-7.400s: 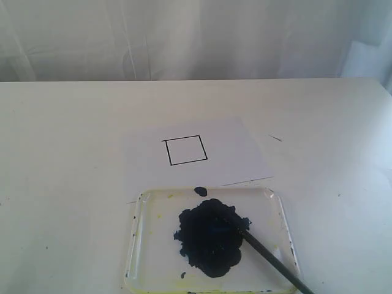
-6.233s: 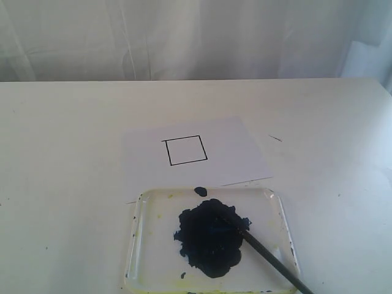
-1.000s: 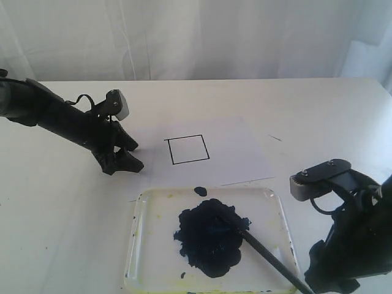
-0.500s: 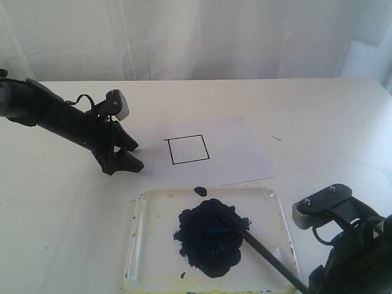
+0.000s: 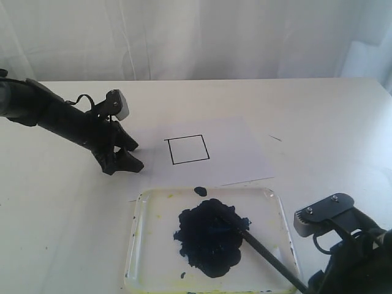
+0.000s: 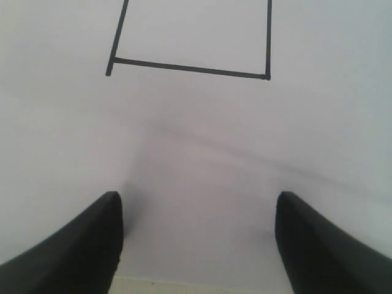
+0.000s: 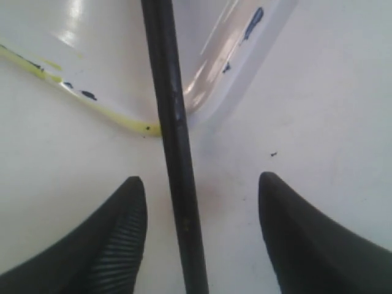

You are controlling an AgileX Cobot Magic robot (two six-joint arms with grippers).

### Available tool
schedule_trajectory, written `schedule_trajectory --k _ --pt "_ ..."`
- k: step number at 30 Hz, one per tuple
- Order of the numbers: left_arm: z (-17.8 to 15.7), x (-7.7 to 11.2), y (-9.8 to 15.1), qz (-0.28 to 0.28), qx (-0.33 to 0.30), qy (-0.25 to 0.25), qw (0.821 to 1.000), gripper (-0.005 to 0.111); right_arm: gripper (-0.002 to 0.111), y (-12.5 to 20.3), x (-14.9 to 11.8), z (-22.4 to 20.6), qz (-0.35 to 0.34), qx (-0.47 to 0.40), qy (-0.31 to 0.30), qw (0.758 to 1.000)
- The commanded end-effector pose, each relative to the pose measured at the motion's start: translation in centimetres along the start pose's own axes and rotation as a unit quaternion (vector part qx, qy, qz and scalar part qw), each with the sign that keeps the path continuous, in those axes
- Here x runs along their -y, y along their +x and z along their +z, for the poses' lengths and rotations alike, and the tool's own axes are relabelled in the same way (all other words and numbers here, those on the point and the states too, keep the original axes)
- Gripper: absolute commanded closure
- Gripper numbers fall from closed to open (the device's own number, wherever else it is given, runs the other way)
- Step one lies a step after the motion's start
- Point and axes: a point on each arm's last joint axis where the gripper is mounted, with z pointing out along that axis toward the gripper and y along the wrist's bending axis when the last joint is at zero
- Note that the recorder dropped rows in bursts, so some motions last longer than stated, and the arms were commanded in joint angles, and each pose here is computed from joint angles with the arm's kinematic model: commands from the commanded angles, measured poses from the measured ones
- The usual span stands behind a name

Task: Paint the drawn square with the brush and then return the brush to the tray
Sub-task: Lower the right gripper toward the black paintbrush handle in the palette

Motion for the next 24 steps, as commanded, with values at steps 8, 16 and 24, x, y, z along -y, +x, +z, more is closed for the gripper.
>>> schedule_trajectory --k 8,16,24 --pt "0.8 0.4 0.9 -0.006 -0.011 0.023 1.000 0.034 0.056 0.4 0.1 0.6 -0.023 0.005 0.008 1.000" --pt "0.8 0.4 0.9 -0.006 -0.011 0.023 1.000 0.034 0.056 0.1 0.1 1.3 -0.014 0.005 -0.005 1.000" --pt "0.8 0.4 0.9 -0.006 -0.011 0.023 1.000 0.034 0.056 0.0 0.1 1.7 -0.004 0.004 -0.011 1.000"
